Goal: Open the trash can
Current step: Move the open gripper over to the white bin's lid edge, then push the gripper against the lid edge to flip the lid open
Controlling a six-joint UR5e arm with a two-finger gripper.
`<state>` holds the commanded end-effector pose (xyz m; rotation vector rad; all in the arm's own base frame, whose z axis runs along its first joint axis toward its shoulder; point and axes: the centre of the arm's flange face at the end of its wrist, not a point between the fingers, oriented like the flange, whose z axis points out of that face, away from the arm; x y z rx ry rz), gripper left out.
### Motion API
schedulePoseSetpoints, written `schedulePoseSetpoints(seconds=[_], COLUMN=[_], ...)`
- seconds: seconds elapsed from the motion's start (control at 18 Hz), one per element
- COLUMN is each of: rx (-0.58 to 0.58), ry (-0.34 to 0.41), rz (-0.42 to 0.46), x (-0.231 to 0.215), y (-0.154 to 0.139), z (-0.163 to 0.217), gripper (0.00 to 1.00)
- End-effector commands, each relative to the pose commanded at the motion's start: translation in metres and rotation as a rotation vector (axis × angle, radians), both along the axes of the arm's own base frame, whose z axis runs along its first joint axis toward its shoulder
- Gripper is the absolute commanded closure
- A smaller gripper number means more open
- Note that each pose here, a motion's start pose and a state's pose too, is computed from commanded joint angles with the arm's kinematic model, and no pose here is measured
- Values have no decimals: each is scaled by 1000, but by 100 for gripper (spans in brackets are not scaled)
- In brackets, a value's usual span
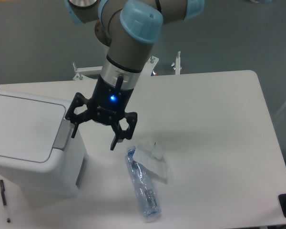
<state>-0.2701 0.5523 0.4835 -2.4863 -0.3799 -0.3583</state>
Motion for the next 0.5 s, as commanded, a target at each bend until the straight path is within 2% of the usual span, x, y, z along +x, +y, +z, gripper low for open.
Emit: schedulePoseSetpoints(seconds=[0.5], rx=[-6], ry=[5], rz=[-39], x=[9], y=[17], z=[-17], gripper=[0])
